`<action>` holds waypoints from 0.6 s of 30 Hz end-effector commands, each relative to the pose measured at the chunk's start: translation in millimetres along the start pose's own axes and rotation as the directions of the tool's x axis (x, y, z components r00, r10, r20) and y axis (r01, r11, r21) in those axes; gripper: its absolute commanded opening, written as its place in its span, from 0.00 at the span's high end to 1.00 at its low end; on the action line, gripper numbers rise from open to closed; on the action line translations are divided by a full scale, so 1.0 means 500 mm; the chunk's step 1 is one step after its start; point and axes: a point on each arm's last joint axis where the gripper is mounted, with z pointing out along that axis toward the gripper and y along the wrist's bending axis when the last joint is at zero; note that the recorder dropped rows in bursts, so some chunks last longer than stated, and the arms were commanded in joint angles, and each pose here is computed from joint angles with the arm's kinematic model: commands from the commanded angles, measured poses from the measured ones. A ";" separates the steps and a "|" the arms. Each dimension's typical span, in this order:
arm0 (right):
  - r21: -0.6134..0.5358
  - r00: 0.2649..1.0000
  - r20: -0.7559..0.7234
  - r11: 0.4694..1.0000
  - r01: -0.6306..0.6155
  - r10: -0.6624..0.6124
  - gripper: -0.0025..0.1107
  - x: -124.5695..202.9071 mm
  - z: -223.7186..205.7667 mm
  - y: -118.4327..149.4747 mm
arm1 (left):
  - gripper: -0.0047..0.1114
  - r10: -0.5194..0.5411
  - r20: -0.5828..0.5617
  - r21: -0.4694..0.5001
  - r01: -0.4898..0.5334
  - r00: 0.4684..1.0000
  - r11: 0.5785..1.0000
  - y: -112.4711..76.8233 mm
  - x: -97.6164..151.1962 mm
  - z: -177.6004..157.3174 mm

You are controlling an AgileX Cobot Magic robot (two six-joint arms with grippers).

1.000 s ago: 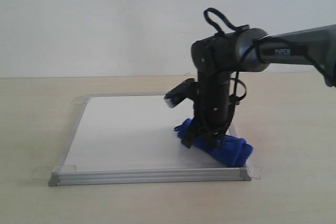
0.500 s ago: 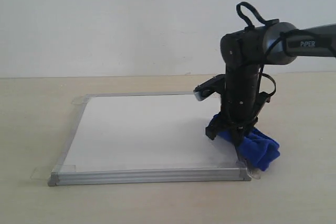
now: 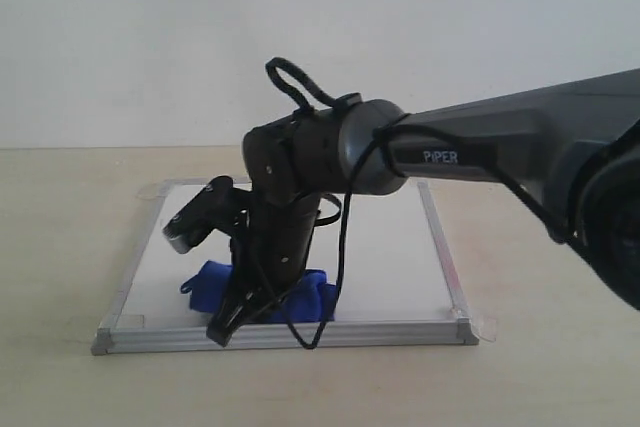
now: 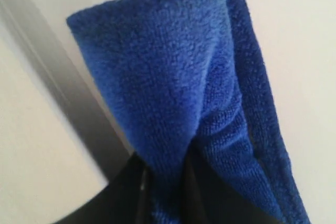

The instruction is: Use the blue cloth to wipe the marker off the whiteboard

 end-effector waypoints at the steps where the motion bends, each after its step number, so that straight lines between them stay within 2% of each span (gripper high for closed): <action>1: -0.010 0.999 0.031 0.999 0.040 -0.040 0.98 -0.017 -0.004 0.021 | 0.93 -0.007 0.004 0.002 0.007 1.000 1.000 0.000 0.001 0.000; 8: -0.003 0.999 -0.050 1.000 0.008 -0.008 0.98 0.013 -0.006 -0.024 | 0.93 -0.007 0.004 0.002 0.007 1.000 1.000 0.000 0.001 0.000; 11: 0.016 0.991 -0.129 1.000 -0.022 0.024 0.98 0.041 -0.010 -0.063 | 0.93 -0.007 0.004 0.002 0.007 1.000 1.000 0.000 0.001 0.000; 14: 0.087 0.975 -0.199 0.993 -0.081 0.097 0.98 0.081 -0.017 -0.130 | 0.93 -0.007 0.004 0.002 0.007 1.000 1.000 0.000 0.001 0.000; 15: 0.134 0.958 -0.250 0.985 -0.110 0.141 0.98 0.118 -0.025 -0.184 | 0.93 -0.007 0.004 0.002 0.007 1.000 1.000 0.000 0.001 0.000; 18: 0.181 0.892 -0.278 0.931 -0.317 0.357 0.98 0.185 -0.048 -0.273 | 0.93 -0.007 0.004 0.002 0.007 1.000 1.000 0.000 0.001 0.000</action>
